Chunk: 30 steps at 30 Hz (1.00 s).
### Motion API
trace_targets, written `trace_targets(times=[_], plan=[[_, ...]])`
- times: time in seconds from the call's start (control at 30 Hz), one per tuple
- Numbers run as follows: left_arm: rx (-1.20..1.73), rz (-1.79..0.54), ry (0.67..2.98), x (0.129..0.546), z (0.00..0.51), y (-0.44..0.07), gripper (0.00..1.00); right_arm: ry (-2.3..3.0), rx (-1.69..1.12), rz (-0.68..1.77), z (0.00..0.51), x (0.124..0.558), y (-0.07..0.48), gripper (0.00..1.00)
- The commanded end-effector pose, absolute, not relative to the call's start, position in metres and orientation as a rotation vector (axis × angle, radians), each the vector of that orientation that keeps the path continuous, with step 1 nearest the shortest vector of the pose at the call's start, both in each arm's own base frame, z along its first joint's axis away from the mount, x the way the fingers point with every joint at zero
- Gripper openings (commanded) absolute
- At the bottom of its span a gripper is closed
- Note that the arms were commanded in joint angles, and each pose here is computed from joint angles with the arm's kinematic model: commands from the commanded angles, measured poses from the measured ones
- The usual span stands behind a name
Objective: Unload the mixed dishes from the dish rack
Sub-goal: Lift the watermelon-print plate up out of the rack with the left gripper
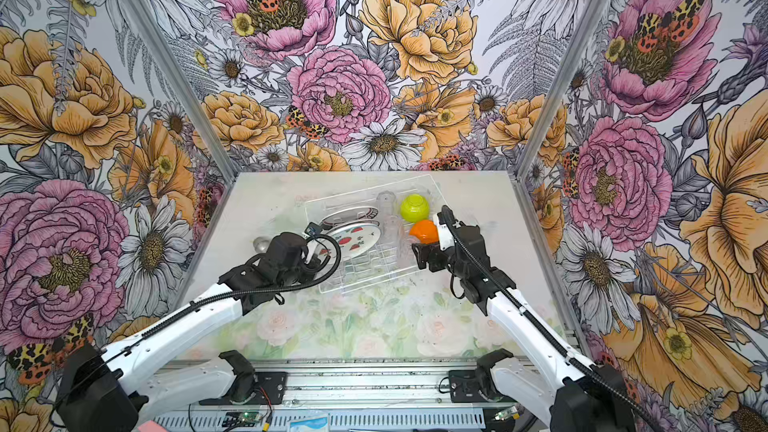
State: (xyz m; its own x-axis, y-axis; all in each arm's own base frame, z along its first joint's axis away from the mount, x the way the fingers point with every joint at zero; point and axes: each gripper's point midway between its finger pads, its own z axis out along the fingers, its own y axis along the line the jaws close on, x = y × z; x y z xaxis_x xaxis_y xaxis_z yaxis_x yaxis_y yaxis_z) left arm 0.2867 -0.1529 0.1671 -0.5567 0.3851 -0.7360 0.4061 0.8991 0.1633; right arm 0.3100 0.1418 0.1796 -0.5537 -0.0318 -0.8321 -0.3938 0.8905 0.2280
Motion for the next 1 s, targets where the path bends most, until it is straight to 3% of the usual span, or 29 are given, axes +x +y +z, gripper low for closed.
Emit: trace_targets(times=[0.0, 0.97], plan=[[0.367, -0.192, 2.030, 0.310, 0.222, -0.161, 0.00, 2.083, -0.299, 0.539, 0.193, 0.314, 0.148, 0.94], [0.327, -0.633, 1.819, 0.324, 0.284, -0.216, 0.00, 2.047, -0.287, 0.724, 0.228, 0.326, 0.173, 0.93]])
